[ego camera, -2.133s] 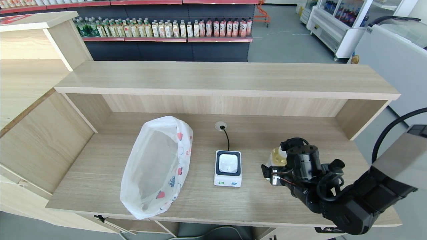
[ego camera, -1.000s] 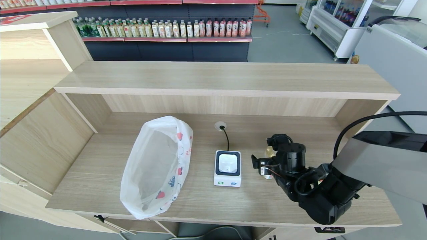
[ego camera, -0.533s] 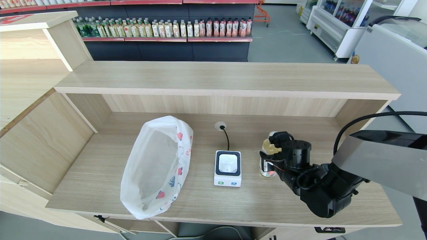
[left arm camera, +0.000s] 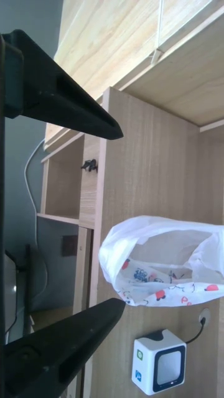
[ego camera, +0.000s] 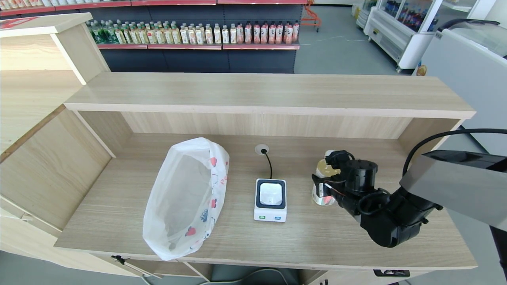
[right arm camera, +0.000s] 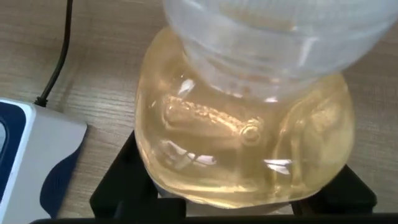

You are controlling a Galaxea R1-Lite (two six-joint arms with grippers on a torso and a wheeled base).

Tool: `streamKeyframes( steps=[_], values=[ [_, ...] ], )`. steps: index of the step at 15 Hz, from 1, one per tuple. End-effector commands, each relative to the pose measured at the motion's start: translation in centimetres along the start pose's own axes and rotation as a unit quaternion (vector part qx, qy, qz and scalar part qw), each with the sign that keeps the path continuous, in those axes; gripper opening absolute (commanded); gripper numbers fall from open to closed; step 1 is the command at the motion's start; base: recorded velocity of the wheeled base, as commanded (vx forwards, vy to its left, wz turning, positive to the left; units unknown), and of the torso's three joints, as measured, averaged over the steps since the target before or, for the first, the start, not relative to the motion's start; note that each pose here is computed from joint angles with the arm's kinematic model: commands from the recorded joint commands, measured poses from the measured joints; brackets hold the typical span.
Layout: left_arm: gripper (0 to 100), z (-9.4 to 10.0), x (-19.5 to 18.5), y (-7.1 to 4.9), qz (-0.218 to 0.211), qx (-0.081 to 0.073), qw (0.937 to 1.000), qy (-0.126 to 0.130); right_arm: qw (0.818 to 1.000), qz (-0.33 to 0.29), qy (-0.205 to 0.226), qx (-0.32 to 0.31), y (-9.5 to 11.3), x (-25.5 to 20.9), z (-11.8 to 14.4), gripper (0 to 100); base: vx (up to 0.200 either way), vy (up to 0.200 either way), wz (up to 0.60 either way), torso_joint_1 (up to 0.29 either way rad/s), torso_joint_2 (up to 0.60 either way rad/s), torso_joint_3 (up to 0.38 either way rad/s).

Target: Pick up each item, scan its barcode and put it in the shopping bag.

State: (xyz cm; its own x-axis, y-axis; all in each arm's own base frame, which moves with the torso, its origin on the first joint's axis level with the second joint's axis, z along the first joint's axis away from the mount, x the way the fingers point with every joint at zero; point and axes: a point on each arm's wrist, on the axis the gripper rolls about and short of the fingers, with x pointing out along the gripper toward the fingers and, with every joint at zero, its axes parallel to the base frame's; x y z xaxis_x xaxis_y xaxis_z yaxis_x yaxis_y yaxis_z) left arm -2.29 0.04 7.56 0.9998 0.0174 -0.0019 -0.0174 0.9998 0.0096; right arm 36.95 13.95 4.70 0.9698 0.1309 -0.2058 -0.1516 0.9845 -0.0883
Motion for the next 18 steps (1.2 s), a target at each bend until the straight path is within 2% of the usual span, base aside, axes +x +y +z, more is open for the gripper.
streamKeyframes(
  steps=[1, 4, 6, 8, 9, 10, 11, 14, 18],
  values=[
    [100, 0.0, 0.0, 0.0, 0.000, 0.000, 1.0000, 0.000, 0.997, 0.041, -0.049, 0.037, -0.8, -2.2, 4.3, 0, 0.000, 0.000, 0.00, 0.000, 0.00, 0.000],
    [100, 0.0, 0.0, 0.0, 0.000, 0.001, 1.0000, 0.000, 0.980, 0.168, -0.060, 0.087, -4.4, -7.5, 9.9, 0, 0.000, 0.000, 0.00, 0.000, 0.00, 0.000],
    [100, 0.0, 0.0, 0.0, 0.000, 0.000, 1.0000, 0.000, 0.952, 0.279, -0.065, 0.104, -6.5, -10.9, 12.2, 0, 0.000, 0.000, 0.00, 0.000, 0.00, 0.000],
    [100, 0.0, 0.0, 0.0, 0.000, 0.000, 1.0000, 0.000, 0.919, 0.375, -0.069, 0.102, -7.2, -13.8, 13.4, 0, 0.000, 0.000, 0.00, 0.000, 0.00, 0.000],
    [100, 0.0, 0.0, 0.0, 0.000, 0.001, 1.0000, 0.000, 0.910, 0.395, -0.067, 0.103, -7.1, -14.5, 13.5, 0, 0.000, 0.000, 0.00, 0.000, 0.00, 0.000],
    [100, 0.0, 0.0, 0.0, 0.000, 0.000, 1.0000, 0.000, 0.884, 0.454, -0.063, 0.094, -6.9, -16.5, 13.4, 0, 0.000, 0.000, 0.00, 0.000, 0.00, 0.000],
    [100, 0.0, 0.0, 0.0, 0.000, 0.000, 1.0000, 0.000, 0.866, 0.490, -0.057, 0.088, -6.4, -17.9, 13.0, 0, 0.000, 0.000, 0.00, 0.000, 0.00, 0.000],
    [100, 0.0, 0.0, 0.0, 0.000, 0.000, 1.0000, 0.000, 0.830, 0.550, -0.042, 0.079, -4.9, -20.3, 11.9, 0, 0.000, 0.000, 0.00, 0.000, 0.00, 0.000],
    [100, 0.0, 0.0, 0.0, 0.000, 0.001, 1.0000, 0.000, 0.824, 0.560, -0.017, 0.080, -4.1, -19.7, 10.5, 0, 0.000, 0.000, 0.00, 0.000, 0.00, 0.000]
  ],
)
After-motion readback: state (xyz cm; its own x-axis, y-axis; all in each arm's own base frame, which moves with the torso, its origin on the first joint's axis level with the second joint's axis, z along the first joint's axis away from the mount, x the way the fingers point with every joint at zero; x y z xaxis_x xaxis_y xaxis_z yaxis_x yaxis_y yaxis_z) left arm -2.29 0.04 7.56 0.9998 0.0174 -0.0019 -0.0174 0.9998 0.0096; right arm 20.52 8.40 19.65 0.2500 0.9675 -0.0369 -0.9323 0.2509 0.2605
